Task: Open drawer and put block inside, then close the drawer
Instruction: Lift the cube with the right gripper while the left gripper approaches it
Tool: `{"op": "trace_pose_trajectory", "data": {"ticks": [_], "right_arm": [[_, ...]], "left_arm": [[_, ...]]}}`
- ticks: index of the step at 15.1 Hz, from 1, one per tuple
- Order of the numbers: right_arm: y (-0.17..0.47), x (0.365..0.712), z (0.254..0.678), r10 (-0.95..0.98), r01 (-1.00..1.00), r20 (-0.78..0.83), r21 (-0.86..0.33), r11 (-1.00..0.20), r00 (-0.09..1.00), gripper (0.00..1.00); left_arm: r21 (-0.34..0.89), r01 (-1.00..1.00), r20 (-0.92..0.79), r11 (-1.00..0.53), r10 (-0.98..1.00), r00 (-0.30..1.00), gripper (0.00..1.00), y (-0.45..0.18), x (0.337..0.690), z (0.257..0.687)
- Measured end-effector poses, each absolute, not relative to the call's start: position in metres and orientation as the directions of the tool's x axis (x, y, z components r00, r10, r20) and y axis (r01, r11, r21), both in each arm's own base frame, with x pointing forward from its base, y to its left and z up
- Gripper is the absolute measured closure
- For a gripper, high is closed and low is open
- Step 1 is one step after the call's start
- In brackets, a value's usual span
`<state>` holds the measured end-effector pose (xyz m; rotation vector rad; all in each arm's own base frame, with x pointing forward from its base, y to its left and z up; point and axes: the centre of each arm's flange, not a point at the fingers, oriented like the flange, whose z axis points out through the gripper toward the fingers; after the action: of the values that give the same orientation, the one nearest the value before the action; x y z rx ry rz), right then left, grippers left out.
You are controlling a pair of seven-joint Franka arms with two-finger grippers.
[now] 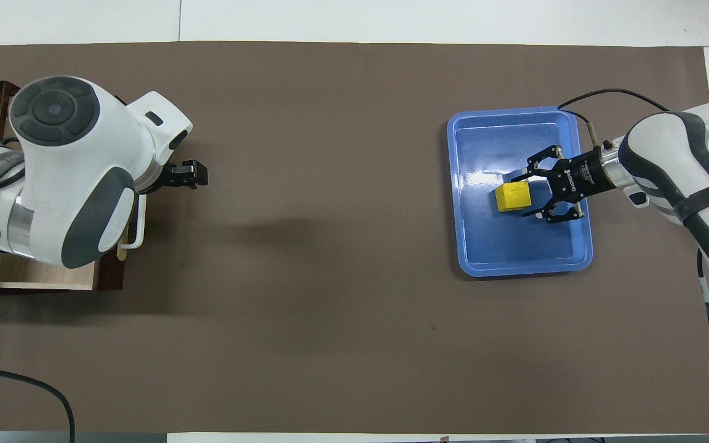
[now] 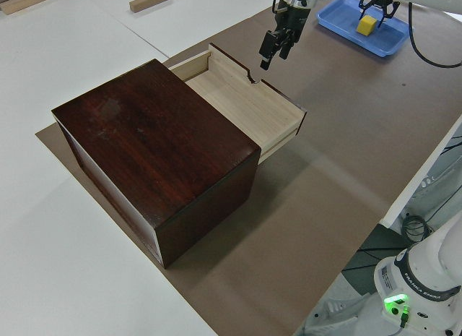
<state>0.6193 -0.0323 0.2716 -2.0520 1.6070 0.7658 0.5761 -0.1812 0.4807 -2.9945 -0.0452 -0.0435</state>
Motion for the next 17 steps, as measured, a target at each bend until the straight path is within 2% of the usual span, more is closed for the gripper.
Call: {"op": "trace_pose_trajectory", "data": {"ticks": [1,6,11,13,17], "right_arm": [[-0.032,0.619,0.272,-0.738,-0.970,-0.651,0.007,-0.242,0.180,0.44],[-0.031,0.622,0.276,-0.737,-0.969,-0.648,-0.007,-0.247,0.193,0.44],[-0.023,0.641,0.311,-0.735,-0.964,-0.635,-0.068,-0.257,0.240,0.44],[-0.011,0.647,0.336,-0.732,-0.964,-0.635,-0.076,-0.257,0.245,0.44],[0.058,0.646,0.392,-0.747,-0.968,-0.625,-0.058,-0.245,0.227,0.44]], "left_arm": [[-0.132,0.074,0.025,-0.989,0.071,0.997,0.00,-0.184,0.576,0.495],[-0.030,0.417,-0.032,-0.908,0.418,0.908,0.00,-0.196,0.565,0.551],[-0.028,0.762,-0.022,-0.648,0.762,0.647,0.00,-0.273,0.500,0.599],[0.007,0.870,-0.019,-0.494,0.869,0.494,0.00,-0.288,0.491,0.597],[0.023,0.968,-0.051,-0.252,0.966,0.253,0.00,-0.282,0.512,0.554]]}}
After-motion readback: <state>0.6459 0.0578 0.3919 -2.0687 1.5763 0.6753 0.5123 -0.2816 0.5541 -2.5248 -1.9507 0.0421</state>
